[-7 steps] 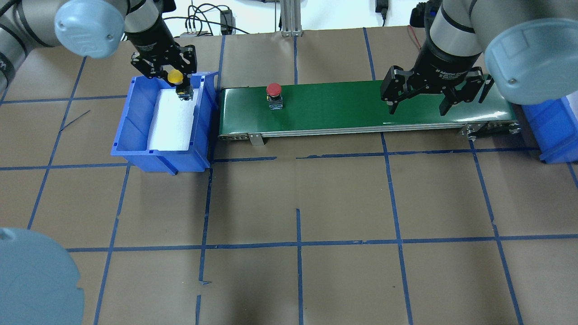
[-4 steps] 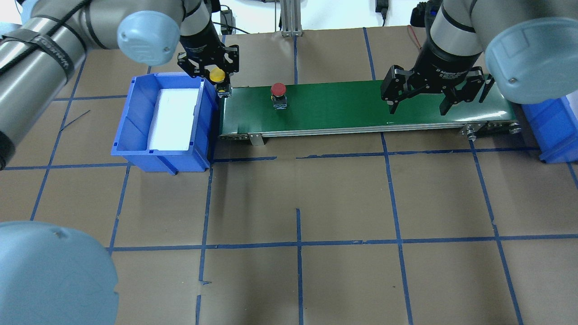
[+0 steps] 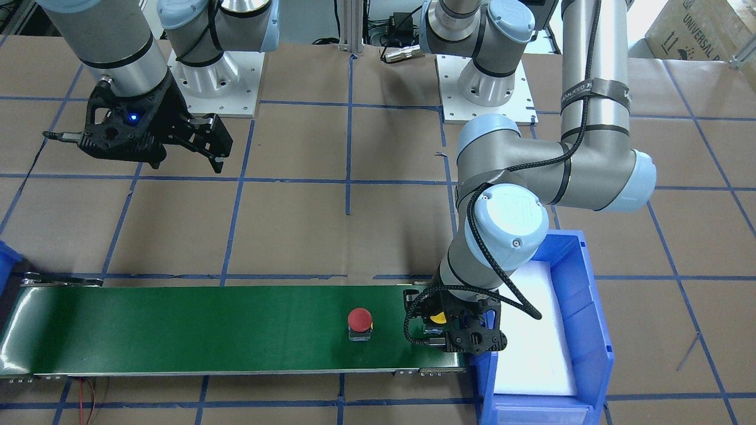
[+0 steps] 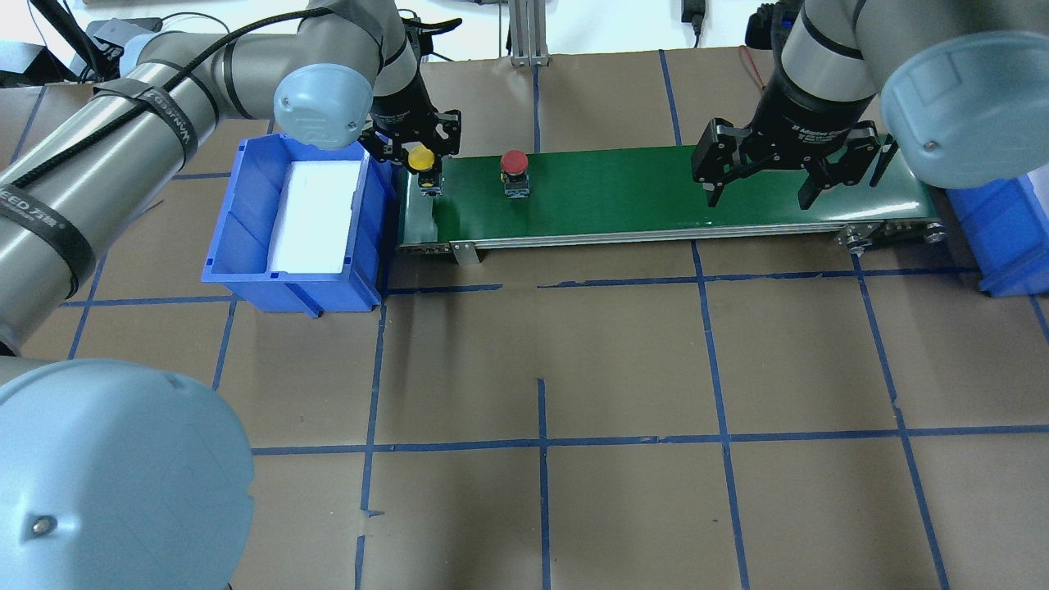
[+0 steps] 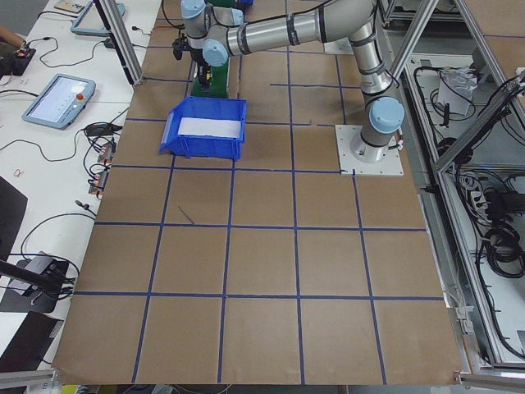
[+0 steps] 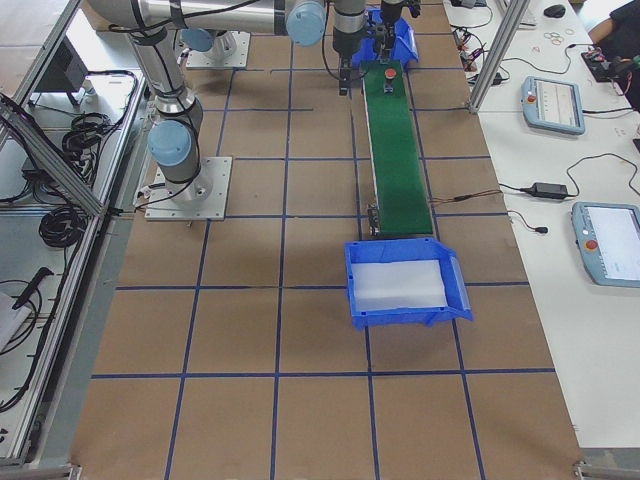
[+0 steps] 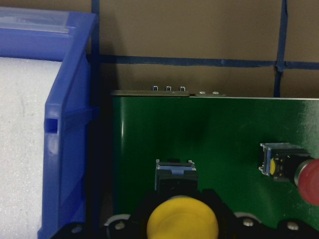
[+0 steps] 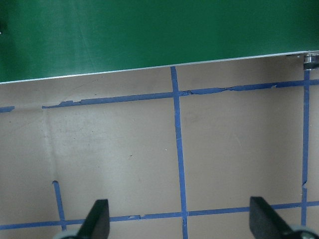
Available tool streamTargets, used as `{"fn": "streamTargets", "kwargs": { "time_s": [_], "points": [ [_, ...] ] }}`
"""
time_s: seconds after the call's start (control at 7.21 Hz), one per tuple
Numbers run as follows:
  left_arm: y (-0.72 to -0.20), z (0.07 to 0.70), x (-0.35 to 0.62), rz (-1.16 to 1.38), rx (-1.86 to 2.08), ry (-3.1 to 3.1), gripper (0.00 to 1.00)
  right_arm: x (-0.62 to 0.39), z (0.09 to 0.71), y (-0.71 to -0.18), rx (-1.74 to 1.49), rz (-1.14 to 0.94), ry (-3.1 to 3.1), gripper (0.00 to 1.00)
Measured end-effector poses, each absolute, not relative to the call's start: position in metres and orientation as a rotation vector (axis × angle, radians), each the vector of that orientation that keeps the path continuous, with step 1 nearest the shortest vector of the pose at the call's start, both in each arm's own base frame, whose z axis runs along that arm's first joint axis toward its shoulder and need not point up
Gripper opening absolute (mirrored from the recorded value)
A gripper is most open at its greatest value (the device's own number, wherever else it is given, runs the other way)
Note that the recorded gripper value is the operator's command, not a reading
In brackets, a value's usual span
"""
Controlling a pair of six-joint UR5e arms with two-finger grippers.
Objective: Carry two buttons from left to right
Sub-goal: 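Lift the yellow button and carry it onto the conveyor, then release the yellow button on the belt and raise the left gripper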
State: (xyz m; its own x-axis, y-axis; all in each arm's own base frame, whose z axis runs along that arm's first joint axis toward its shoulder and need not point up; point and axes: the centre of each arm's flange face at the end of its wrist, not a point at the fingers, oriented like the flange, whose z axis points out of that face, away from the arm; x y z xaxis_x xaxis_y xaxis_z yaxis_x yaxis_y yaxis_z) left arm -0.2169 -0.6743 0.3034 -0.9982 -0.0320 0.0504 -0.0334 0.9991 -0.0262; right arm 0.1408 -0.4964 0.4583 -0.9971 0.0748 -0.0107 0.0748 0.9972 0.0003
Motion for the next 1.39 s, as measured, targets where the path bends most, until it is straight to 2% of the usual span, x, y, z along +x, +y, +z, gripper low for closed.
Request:
{"fn": "streamTargets", "kwargs": {
  "time_s": [0.14,0.28,0.42,0.56,0.69,0.97,1.39],
  "points": [
    [-0.675,0.299,-0.216,0.039,0.045,-3.092,0.28,0.141,0.458,-0.496,0.118,0.0,3.128,1.0],
    [-0.675,0.296,-0.214,0.034,0.036,-3.093,0.41,0.14,0.458,-0.497,0.117,0.001,3.128,1.0],
    [-0.676,0.292,-0.21,0.027,0.035,-3.093,0.69,0.14,0.458,-0.497,0.117,0.001,3.127,1.0],
    [-0.677,0.291,-0.205,0.021,0.041,-3.092,0.86,0.14,0.458,-0.497,0.117,0.001,3.127,1.0],
    [-0.676,0.289,-0.202,0.016,0.044,-3.095,0.94,0.14,0.458,-0.497,0.118,0.002,3.126,1.0],
    [-0.674,0.299,-0.199,0.036,0.058,-3.092,1.0,0.138,0.459,-0.497,0.121,0.005,3.125,1.0],
    [-0.653,0.365,-0.186,0.118,0.069,-3.088,1.0,0.134,0.459,-0.498,0.133,0.008,3.125,1.0]
  ]
}}
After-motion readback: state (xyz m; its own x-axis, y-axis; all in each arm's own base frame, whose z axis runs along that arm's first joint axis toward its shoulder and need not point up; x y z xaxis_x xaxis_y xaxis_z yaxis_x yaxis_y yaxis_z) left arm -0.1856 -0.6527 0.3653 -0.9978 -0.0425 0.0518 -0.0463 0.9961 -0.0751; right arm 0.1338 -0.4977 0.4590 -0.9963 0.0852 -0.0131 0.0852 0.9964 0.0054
